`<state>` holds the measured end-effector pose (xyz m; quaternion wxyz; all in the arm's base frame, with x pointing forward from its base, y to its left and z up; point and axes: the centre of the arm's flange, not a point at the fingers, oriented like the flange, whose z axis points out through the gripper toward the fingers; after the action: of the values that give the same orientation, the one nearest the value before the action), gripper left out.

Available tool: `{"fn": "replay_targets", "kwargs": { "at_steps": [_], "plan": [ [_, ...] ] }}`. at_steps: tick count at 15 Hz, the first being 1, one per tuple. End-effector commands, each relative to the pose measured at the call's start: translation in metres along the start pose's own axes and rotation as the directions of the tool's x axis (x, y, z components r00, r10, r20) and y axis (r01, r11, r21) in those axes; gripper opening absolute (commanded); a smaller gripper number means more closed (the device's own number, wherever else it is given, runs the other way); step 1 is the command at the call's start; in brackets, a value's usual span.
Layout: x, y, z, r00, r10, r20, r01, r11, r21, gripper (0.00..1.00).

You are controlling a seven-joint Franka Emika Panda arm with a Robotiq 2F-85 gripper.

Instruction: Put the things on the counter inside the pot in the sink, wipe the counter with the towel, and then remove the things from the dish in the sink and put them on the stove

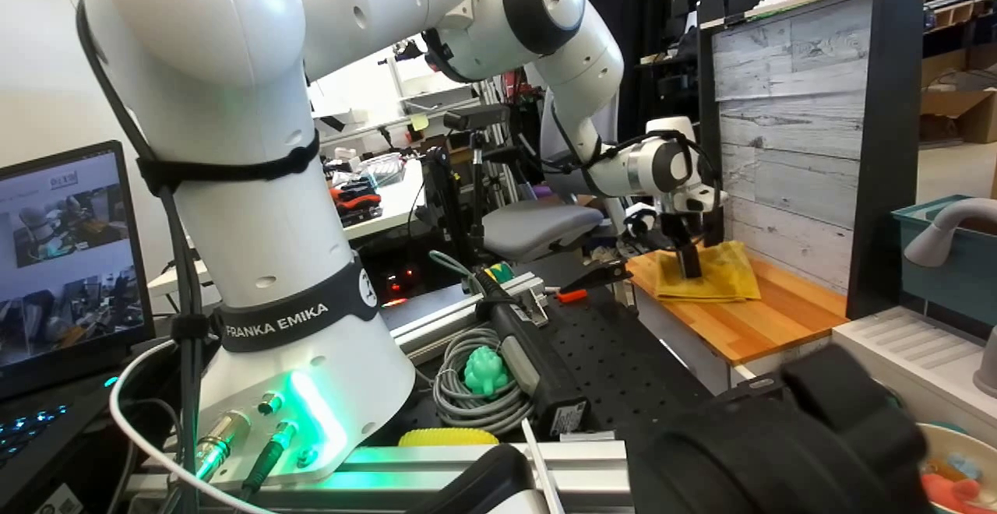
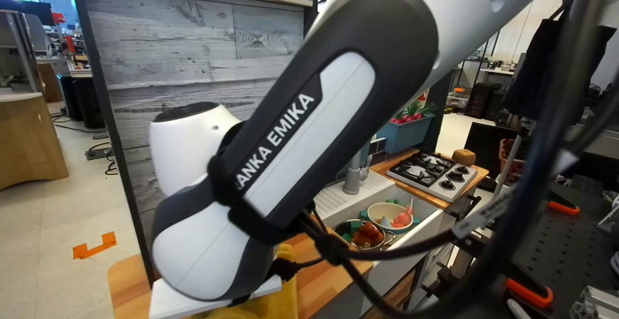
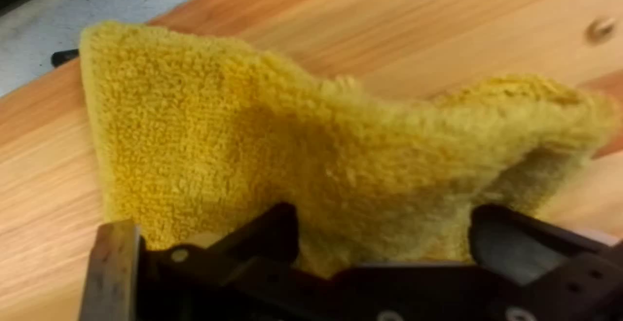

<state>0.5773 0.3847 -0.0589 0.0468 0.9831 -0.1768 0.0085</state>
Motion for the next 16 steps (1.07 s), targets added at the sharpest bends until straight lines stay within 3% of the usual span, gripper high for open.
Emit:
{"fn": "replay_targets", "kwargs": {
  "at_steps": [1, 3, 5, 10, 11, 13, 16],
  "plan": [
    [0.041, 0.066, 0.038, 0.989, 0.146, 0.004, -0.145, 0.983, -0.115, 1.00],
    [0.053, 0.073, 0.039, 0.979, 0.203, 0.013, -0.200, 0.972, -0.124, 1.00],
    [0.049, 0.055, 0.036, 0.984, 0.174, 0.038, -0.170, 0.982, -0.085, 1.00],
    [-0.007, -0.018, -0.001, 0.997, 0.021, 0.076, -0.023, 0.999, 0.032, 1.00],
    [-0.016, -0.023, -0.002, 0.997, 0.012, 0.074, -0.014, 1.000, 0.019, 1.00],
    [-0.023, -0.014, 0.008, 0.996, 0.037, 0.079, -0.030, 0.996, -0.083, 1.00],
    [-0.005, 0.035, 0.022, 0.987, 0.147, 0.066, -0.130, 0.969, -0.211, 1.00]
  ]
}}
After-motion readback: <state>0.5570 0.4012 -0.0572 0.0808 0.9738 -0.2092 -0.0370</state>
